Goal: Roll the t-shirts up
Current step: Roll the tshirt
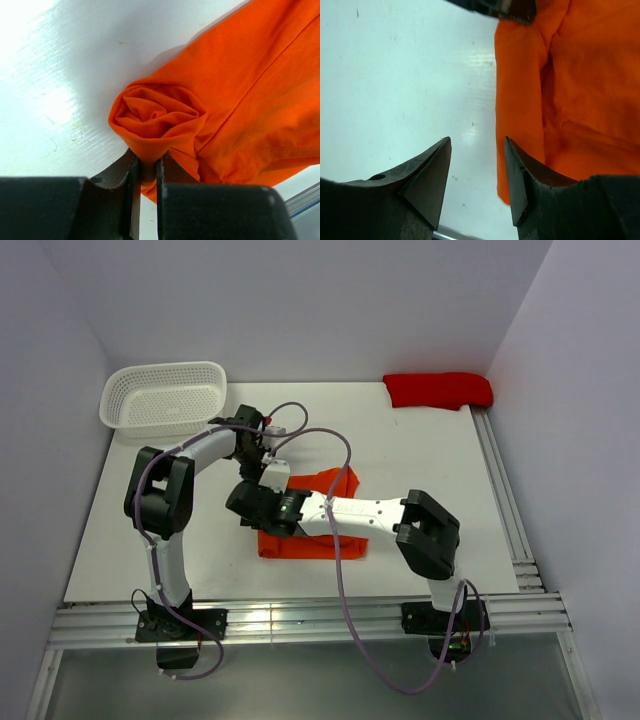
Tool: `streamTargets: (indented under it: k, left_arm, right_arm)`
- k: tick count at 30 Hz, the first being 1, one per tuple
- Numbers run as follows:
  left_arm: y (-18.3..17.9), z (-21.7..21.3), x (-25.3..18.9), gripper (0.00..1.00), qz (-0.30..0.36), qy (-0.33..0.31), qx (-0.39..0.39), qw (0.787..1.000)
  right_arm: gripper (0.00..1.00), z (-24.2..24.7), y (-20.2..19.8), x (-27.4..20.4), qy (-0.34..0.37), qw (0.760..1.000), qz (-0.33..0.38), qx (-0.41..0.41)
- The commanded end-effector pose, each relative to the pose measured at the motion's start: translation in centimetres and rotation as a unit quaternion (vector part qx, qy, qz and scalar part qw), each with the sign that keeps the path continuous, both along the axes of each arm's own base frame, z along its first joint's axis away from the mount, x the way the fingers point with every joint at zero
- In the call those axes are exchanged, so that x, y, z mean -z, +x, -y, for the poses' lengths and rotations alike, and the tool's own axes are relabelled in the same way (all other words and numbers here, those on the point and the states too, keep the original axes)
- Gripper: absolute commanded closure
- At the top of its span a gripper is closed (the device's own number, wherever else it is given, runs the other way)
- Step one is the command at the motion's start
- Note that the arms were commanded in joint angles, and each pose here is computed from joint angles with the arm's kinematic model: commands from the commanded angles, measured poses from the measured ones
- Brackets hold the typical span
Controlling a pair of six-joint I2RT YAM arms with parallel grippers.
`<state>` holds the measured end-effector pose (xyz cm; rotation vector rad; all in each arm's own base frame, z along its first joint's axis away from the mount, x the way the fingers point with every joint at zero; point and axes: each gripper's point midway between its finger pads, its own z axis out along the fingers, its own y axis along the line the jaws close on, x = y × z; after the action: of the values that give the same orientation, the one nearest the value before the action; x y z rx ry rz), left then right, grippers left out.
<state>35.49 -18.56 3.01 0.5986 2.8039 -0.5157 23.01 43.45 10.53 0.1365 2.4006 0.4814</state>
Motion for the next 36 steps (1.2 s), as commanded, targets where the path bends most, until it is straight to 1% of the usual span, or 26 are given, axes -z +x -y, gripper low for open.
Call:
streamTargets:
  k: [1, 8, 9, 13, 15, 20, 25, 26, 27, 28, 29, 30, 32, 36]
  left_arm:
    - [1.3, -0.5, -1.0, 0.94, 0.029, 0.022, -0.004, 0.999]
    - [1.3, -0.6, -0.8, 0.93, 0.028, 0.028, -0.003, 0.999]
    - [1.3, -0.6, -0.8, 0.93, 0.027, 0.028, -0.004, 0.999]
    - [1.4, -0.6, -0.9, 0.92, 0.03, 0.03, -0.005, 0.999]
    - [1.5, -0.6, -0.8, 0.92, 0.03, 0.032, -0.006, 0.999]
    - [1.8, -0.5, -0.9, 0.89, 0.032, 0.033, -0.006, 0.999]
    - [2.3, -0.4, -1.2, 0.77, 0.038, 0.035, -0.007, 0.999]
    - [2.2, -0.3, -1.1, 0.73, 0.03, 0.033, -0.024, 0.999]
    - [2.5, -0.2, -1.3, 0.7, 0.032, 0.031, -0.025, 0.999]
    - [2.6, -0.2, -1.4, 0.64, 0.032, 0.03, -0.027, 0.999]
    - [2.6, -0.1, -1.4, 0.64, 0.032, 0.028, -0.027, 0.999]
    - [2.9, 0.1, -1.7, 0.61, 0.035, 0.027, -0.028, 0.999]
    - [3.0, 0.1, -1.6, 0.57, 0.033, 0.028, -0.03, 0.999]
    - [3.5, 0.4, -1.6, 0.54, 0.031, 0.026, -0.031, 0.999]
  right_arm:
    - [0.46, 1.5, 1.4, -0.2, -0.072, 0.997, 0.033, 0.015]
    - [0.45, 0.0, 3.0, 0.2, -0.09, 0.994, 0.054, -0.007]
    - [0.45, -0.6, 3.3, 0.1, -0.08, 0.995, 0.061, -0.011]
    - [0.45, -0.6, 4.5, 2.0, -0.1, 0.993, 0.061, -0.007]
    - [0.45, -0.1, 4.5, 2.7, -0.122, 0.991, 0.056, -0.004]
    - [0.46, 0.1, 3.5, 4.8, -0.133, 0.991, 0.029, -0.004]
    - [0.46, 1.8, 2.1, 6.8, -0.163, 0.987, -0.001, 0.012]
    - [0.46, 2.2, 1.9, 7.1, -0.171, 0.985, -0.006, 0.014]
    - [0.46, 2.3, 1.5, 7.2, -0.174, 0.985, -0.009, 0.014]
    - [0.46, 2.6, 1.1, 7.7, -0.182, 0.983, -0.015, 0.014]
    - [0.46, 2.4, 0.9, 7.9, -0.18, 0.983, -0.018, 0.014]
    - [0.46, 2.6, 0.7, 8.3, -0.187, 0.982, -0.024, 0.014]
    - [0.46, 2.7, 0.2, 8.8, -0.194, 0.98, -0.033, 0.008]
    - [0.46, 2.2, -0.5, 9.8, -0.2, 0.979, -0.046, -0.003]
